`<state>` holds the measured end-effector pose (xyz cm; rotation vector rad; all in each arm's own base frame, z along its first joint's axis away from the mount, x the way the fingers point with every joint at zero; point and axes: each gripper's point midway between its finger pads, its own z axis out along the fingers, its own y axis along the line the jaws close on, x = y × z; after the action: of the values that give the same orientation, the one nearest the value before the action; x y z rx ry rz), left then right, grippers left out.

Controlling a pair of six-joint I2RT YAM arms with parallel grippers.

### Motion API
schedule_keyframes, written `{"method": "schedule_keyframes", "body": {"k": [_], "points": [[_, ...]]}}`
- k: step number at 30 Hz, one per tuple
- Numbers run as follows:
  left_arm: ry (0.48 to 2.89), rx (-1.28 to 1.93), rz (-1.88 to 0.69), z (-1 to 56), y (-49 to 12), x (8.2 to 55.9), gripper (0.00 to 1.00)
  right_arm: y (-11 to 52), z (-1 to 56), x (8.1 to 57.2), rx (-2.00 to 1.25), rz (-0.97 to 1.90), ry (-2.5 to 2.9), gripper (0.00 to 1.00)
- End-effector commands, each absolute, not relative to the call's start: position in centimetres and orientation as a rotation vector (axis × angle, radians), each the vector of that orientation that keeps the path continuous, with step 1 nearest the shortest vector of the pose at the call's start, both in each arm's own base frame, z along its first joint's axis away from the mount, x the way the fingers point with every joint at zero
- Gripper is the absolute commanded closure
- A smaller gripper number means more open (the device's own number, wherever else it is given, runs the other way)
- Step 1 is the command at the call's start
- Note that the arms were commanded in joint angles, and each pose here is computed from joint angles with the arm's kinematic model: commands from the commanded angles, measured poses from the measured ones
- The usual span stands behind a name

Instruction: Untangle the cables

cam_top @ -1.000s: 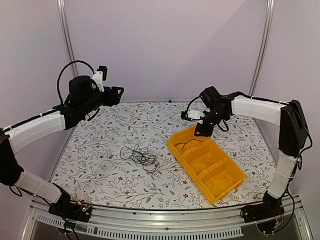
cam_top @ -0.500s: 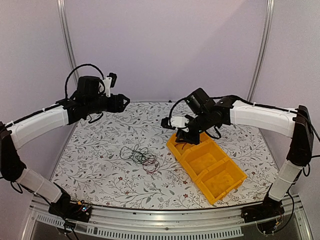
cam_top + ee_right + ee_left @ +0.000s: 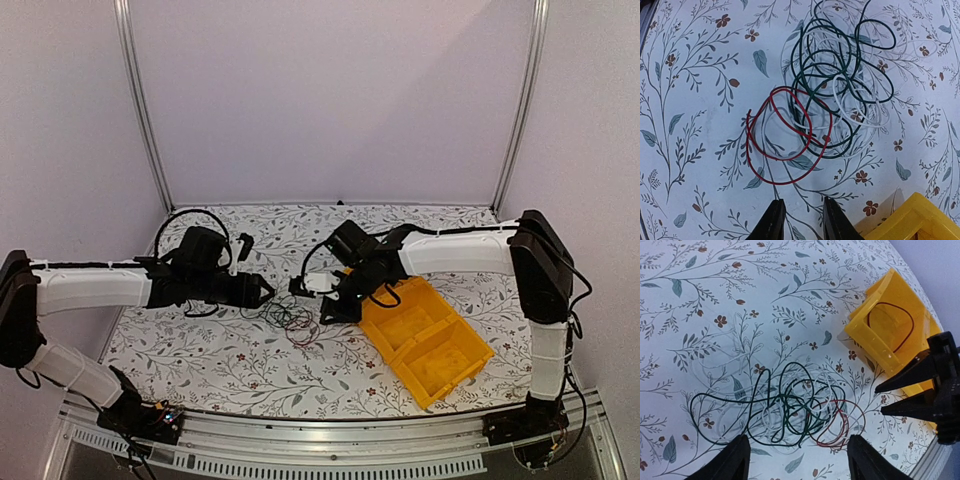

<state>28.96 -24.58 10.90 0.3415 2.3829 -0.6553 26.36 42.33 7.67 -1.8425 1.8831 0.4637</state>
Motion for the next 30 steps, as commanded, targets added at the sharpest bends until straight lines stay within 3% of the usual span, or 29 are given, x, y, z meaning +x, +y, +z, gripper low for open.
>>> {"method": "schedule_keyframes", "body": {"k": [1, 30], "points": [[2.338, 0.215, -0.672, 11.4, -24.4, 29.5, 0.32, 43.8, 7.2, 26.2, -1.756, 0.565, 1.99, 0.69], [2.32, 0.142, -0.608, 11.1, -23.2, 29.6, 0.33, 44.0, 2.3, 26.7, -1.652, 0.563, 2.284, 0.69]]}}
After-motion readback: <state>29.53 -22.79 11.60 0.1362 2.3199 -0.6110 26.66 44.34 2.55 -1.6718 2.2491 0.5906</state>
